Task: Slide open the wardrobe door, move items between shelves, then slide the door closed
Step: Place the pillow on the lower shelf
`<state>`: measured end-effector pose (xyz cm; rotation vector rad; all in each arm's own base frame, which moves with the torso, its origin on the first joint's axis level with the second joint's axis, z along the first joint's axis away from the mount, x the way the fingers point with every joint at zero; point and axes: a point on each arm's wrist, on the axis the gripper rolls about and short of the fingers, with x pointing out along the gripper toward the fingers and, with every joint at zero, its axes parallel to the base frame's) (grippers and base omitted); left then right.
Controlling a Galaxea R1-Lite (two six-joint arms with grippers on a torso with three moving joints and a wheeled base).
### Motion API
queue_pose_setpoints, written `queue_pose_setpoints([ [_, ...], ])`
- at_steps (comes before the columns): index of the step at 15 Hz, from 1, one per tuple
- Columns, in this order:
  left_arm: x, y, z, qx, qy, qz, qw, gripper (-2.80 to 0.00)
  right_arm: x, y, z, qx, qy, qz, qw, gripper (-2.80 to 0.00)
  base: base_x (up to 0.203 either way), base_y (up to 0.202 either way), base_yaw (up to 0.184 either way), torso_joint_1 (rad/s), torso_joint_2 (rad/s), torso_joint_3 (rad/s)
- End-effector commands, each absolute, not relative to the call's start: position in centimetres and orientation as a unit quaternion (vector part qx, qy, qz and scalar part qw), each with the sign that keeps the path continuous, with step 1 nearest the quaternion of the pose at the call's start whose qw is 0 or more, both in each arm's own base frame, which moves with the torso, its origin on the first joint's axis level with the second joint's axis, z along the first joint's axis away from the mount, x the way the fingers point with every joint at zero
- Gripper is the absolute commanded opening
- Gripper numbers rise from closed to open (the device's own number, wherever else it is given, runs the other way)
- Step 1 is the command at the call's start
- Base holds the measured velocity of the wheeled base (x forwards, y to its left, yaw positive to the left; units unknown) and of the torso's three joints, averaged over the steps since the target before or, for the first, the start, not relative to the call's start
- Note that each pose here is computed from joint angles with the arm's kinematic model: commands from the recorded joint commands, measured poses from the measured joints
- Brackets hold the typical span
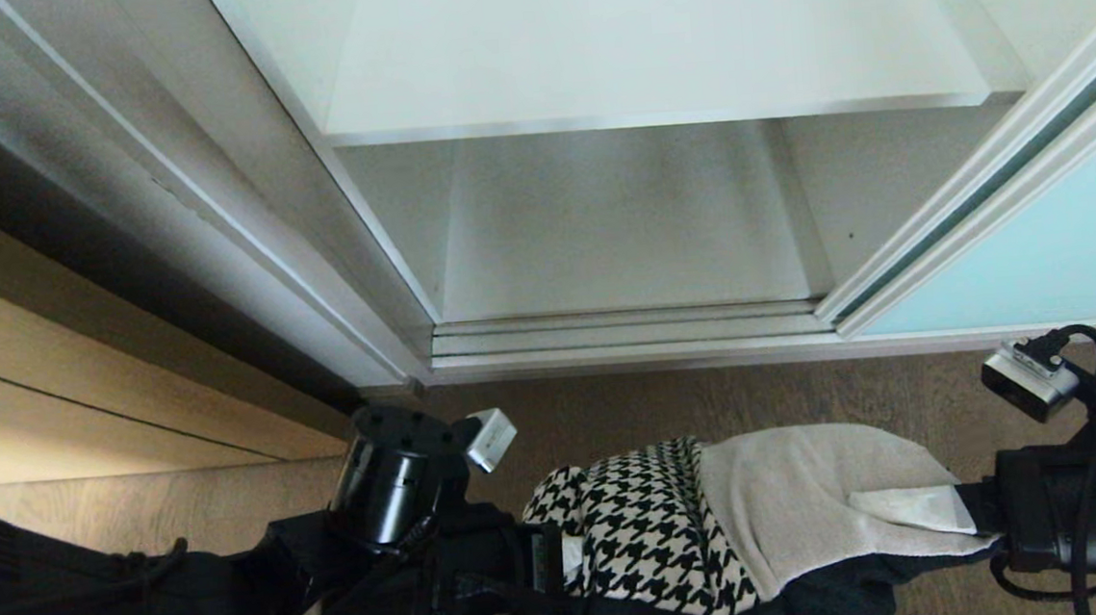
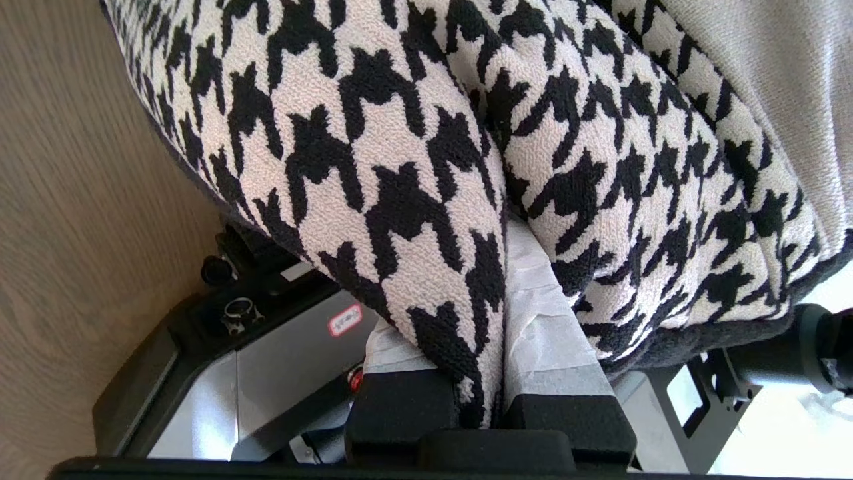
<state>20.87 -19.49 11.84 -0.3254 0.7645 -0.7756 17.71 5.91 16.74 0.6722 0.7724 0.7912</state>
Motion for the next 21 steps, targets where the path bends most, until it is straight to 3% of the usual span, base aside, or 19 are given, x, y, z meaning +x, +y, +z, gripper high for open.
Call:
queue_pose_setpoints([
  [1, 20.9, -19.6, 11.9, -0.156, 0.361, -0.368, 0.842, -2.80, 17.7, 5.9, 16.8, 0.314, 0.360, 0.370, 0.796, -2.80, 0.000, 0.000, 0.000, 0.009, 0.00, -0.200],
  [13, 21.7, -20.0, 10.6, -0.163, 0.352, -0.351, 0.852, -2.80, 18.0, 6.0, 16.5, 0.316, 0.366, 0.368, 0.794, -2.80, 0.000, 0.000, 0.000, 0.001, 0.00, -0.049],
  [21, 21.5, -19.8, 11.0, -0.163, 0.345, -0.352, 0.855, -2.80, 18.1, 6.0, 16.5, 0.316, 0.366, 0.368, 0.794, -2.80, 0.143, 0.000, 0.000, 0.001, 0.00, 0.000],
])
